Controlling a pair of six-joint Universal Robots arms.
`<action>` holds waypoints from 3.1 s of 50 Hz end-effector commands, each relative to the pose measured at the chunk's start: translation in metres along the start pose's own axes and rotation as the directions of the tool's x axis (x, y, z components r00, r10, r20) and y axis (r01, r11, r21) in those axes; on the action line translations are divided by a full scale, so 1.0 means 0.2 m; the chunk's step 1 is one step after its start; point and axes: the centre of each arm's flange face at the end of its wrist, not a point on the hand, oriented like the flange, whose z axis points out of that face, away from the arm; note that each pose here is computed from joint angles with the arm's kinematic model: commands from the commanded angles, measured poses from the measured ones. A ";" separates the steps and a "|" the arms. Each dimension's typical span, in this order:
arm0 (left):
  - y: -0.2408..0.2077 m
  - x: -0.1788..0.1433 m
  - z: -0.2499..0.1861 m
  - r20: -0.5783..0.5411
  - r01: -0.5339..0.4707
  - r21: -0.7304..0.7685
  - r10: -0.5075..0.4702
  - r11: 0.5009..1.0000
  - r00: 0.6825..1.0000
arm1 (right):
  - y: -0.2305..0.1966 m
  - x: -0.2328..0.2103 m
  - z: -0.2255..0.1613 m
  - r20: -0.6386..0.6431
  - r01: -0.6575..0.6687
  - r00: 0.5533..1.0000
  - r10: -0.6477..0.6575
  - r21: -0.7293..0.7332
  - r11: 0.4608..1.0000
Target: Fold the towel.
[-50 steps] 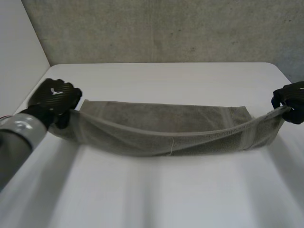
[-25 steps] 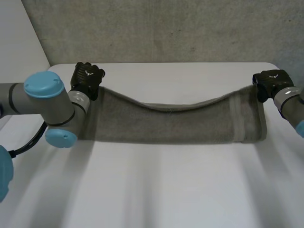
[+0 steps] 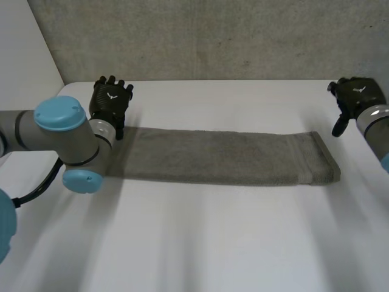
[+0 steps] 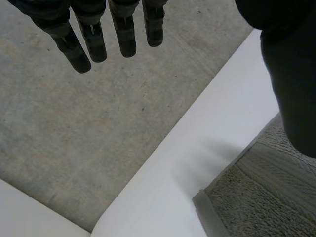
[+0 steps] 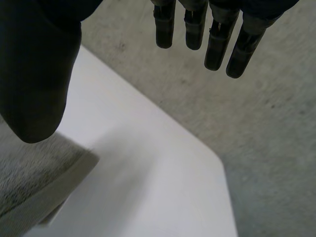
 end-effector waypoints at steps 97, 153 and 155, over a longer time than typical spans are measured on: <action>-0.27 -0.21 -0.47 -0.165 0.414 0.018 -0.405 0.910 0.899 | -0.11 -1.38 -0.63 0.534 0.290 0.697 -0.478 0.399 0.870; -0.12 0.58 -0.47 -0.342 0.184 -0.071 -0.197 0.980 0.919 | 0.34 -0.55 -0.49 0.287 0.191 0.948 -0.139 -0.162 0.968; -0.18 0.56 -0.50 -0.340 0.194 -0.054 -0.201 0.980 0.919 | 0.33 -0.52 -0.46 0.259 0.245 0.945 -0.201 -0.150 0.958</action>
